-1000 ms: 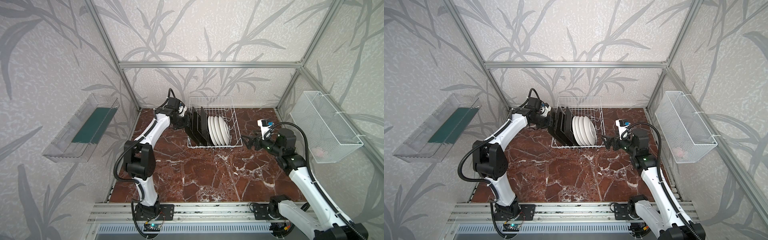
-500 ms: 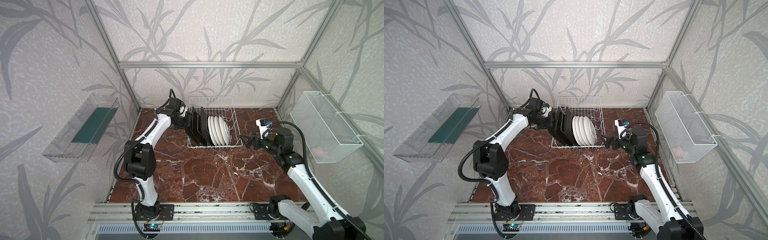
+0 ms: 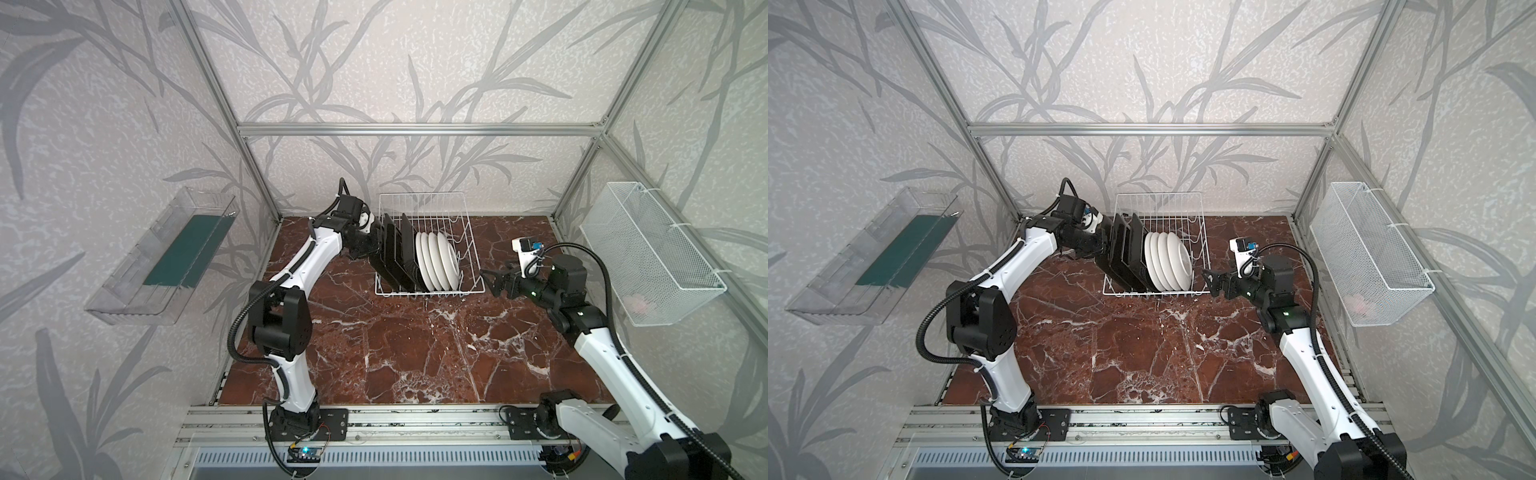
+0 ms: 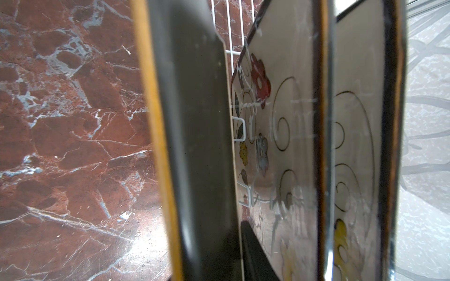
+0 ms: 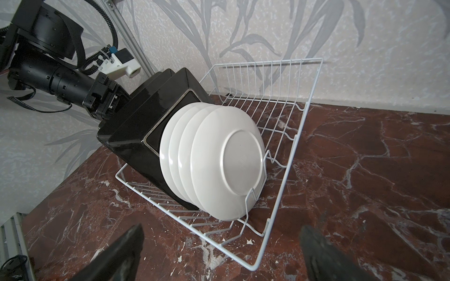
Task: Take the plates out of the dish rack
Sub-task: 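Close the left gripper on the edge of the outermost dark plate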
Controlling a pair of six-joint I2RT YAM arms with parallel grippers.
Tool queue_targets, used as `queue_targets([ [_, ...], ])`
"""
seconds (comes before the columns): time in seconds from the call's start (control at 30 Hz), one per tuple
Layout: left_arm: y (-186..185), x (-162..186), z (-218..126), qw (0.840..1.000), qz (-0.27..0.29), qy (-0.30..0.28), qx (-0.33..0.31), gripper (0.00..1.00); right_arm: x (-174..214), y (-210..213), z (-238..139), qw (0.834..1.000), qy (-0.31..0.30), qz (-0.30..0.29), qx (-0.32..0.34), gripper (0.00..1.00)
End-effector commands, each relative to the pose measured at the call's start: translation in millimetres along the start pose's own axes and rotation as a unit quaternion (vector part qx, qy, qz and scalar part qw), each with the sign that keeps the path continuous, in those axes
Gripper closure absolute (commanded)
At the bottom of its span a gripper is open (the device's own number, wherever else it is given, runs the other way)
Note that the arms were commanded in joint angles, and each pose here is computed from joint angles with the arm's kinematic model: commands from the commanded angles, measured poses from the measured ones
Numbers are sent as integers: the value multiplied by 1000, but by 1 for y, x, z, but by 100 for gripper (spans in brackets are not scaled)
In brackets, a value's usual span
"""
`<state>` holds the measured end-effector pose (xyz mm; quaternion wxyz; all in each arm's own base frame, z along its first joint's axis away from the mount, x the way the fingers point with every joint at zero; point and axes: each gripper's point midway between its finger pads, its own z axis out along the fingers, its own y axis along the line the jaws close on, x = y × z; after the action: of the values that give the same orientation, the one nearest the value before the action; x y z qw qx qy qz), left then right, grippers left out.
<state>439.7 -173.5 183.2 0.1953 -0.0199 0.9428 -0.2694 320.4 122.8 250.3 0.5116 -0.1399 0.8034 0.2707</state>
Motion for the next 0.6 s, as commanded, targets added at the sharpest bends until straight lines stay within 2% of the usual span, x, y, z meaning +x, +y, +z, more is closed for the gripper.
queue_targets([
  [0.0,1,6,7,1000,-13,12,7,75,-8,0,1,1000,-14,3,5,1],
  [0.17,-1,3,7,1000,-14,9,9,83,-13,-1,1,1000,-18,10,6,1],
  [0.3,-5,4,7,1000,-11,9,21,84,-10,-1,0,1000,-13,11,9,1],
  [0.5,-2,2,3,1000,-14,4,8,100,-5,0,-4,1000,-9,9,10,1],
  [0.57,-3,1,0,1000,-15,1,6,100,-3,0,-7,1000,-5,2,16,1],
])
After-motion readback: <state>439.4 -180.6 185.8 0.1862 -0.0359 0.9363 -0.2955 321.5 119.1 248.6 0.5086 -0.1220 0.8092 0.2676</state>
